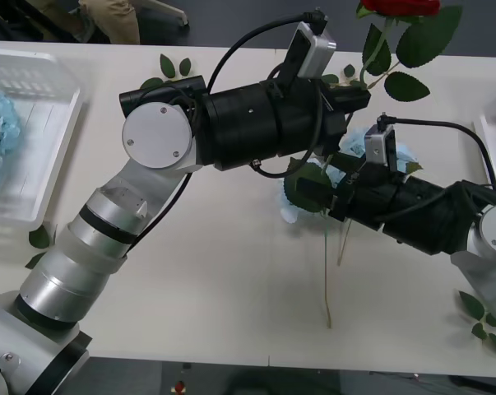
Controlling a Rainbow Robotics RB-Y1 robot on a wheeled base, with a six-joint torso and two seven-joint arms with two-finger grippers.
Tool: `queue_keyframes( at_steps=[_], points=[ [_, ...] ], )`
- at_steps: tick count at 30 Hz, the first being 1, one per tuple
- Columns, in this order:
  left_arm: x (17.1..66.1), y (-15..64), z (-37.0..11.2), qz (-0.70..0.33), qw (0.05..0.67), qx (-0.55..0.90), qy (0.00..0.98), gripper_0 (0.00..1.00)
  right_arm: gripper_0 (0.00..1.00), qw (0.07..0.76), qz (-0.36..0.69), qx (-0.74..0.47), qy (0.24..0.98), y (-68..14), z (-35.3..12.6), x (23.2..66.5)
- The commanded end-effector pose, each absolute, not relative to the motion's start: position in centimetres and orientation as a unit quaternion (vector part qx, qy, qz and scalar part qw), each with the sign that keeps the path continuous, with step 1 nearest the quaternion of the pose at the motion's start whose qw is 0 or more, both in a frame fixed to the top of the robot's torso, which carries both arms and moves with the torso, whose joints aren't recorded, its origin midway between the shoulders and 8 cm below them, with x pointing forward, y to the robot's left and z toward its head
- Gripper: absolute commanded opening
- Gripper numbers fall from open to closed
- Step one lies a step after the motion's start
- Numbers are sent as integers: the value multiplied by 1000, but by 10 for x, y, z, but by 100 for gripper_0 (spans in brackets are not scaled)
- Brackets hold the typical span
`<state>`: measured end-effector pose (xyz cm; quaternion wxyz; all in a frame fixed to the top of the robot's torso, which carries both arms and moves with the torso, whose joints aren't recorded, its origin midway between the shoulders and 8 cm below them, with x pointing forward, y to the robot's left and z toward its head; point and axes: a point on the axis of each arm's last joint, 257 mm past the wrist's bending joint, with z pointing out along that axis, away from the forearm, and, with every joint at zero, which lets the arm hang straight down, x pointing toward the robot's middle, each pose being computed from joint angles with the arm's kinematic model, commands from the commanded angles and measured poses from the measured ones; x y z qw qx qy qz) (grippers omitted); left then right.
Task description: Put the red flowers into the right box and the blue flowers into the left box
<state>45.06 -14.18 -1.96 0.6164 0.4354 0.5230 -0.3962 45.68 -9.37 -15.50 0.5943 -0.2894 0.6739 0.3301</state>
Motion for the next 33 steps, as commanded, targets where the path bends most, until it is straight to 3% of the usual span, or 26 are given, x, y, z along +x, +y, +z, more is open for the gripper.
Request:
queue_keyframes(
  at_steps=[1, 3, 9, 12, 18, 20, 25, 33],
  points=[
    [446, -138, 3, -393, 636, 436, 502, 0, 90, 608, 333, -288, 661, -91, -145, 454],
    [446, -138, 3, -393, 636, 436, 502, 0, 89, 608, 335, -284, 662, -92, -146, 454],
    [446, -138, 3, -393, 636, 436, 502, 0, 68, 611, 342, -271, 661, -93, -144, 454],
    [446, -138, 3, -393, 636, 436, 502, 0, 64, 612, 345, -267, 660, -92, -143, 454],
    [446, -138, 3, -393, 636, 436, 502, 0, 28, 614, 347, -262, 658, -90, -141, 455],
    [446, -138, 3, -393, 636, 436, 502, 0, 11, 615, 348, -261, 658, -90, -141, 455],
    [446, -138, 3, -393, 636, 436, 502, 0, 0, 615, 350, -258, 658, -89, -141, 455],
    [446, -138, 3, -393, 636, 436, 502, 0, 0, 615, 350, -258, 658, -88, -141, 455]
  ],
)
